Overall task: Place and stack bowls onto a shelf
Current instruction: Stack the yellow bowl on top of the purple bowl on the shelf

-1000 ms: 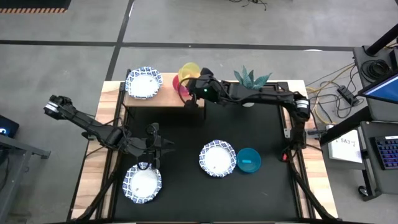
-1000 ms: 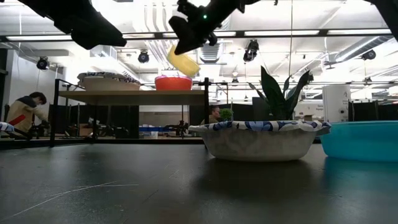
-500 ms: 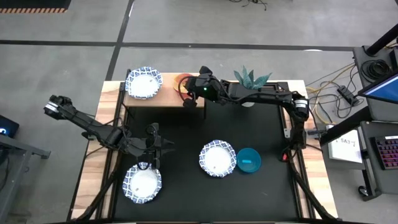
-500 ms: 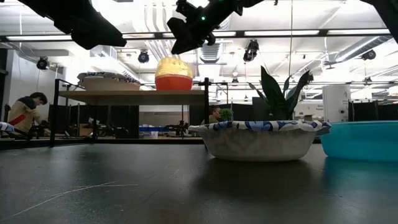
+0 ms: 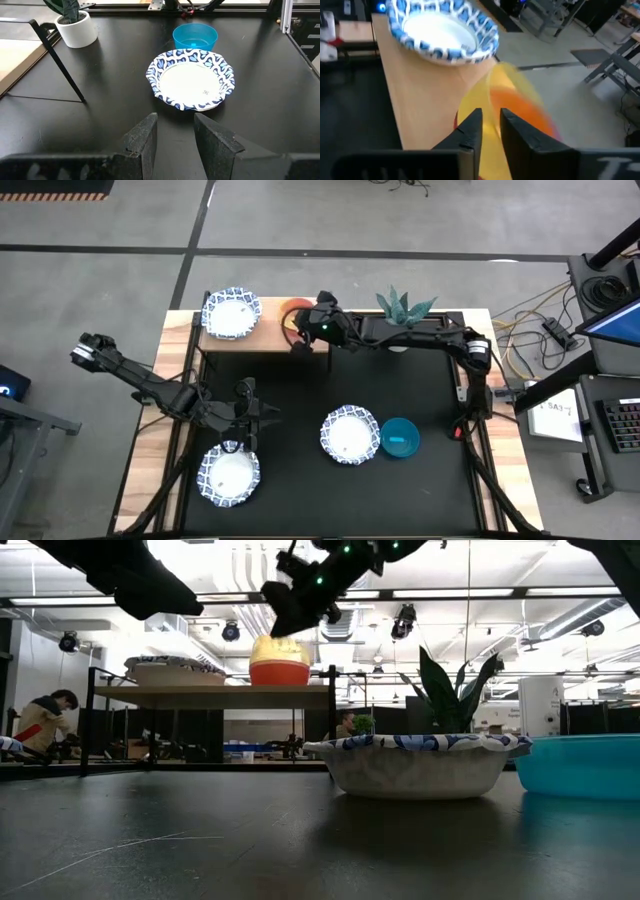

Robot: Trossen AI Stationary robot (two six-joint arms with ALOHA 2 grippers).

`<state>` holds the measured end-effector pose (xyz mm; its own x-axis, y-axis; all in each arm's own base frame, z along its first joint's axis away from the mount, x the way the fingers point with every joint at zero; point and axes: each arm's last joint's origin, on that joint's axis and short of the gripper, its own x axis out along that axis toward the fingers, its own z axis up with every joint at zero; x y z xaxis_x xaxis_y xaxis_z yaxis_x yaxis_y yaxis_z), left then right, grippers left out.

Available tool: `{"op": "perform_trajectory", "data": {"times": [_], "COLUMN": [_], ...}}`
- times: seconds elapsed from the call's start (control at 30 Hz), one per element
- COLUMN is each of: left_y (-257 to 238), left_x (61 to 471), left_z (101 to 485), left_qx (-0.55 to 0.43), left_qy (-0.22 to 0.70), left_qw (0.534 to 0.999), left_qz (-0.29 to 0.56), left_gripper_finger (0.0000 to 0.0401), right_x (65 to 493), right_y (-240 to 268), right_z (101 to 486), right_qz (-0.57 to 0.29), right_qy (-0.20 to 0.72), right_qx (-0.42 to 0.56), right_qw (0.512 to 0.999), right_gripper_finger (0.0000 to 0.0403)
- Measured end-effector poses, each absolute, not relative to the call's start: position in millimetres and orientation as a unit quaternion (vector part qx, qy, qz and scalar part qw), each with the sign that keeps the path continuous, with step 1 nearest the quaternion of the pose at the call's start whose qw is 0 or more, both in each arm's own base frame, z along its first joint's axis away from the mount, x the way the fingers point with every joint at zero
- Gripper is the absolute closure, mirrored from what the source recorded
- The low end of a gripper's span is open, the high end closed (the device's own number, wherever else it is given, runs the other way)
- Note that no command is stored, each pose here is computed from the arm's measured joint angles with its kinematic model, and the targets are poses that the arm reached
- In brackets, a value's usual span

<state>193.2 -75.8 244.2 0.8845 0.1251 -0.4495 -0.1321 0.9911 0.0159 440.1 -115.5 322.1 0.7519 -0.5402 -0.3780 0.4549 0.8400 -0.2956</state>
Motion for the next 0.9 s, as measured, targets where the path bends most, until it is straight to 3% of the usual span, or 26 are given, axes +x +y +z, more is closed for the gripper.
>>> {"op": "perform_trajectory", "data": {"times": [0.3,0.5,0.9], "left_y": [-76,-76,-76], "left_x": [193,193,193], "left_z": [244,244,244], "left_qx": [-0.006,-0.006,-0.007], "left_qy": [0.233,0.233,0.233], "left_qw": [0.97,0.97,0.97], "left_qz": [0.067,0.067,0.067], "left_gripper_finger": [0.029,0.029,0.029], "right_x": [440,439,440], "right_y": [-111,-111,-113], "right_z": [325,337,328], "right_qz": [-0.262,-0.266,-0.266], "right_qy": [0.225,0.189,0.217], "right_qx": [-0.1,-0.103,-0.116], "right_qw": [0.933,0.94,0.932], "right_gripper_finger": [0.0388,0.039,0.0388]}}
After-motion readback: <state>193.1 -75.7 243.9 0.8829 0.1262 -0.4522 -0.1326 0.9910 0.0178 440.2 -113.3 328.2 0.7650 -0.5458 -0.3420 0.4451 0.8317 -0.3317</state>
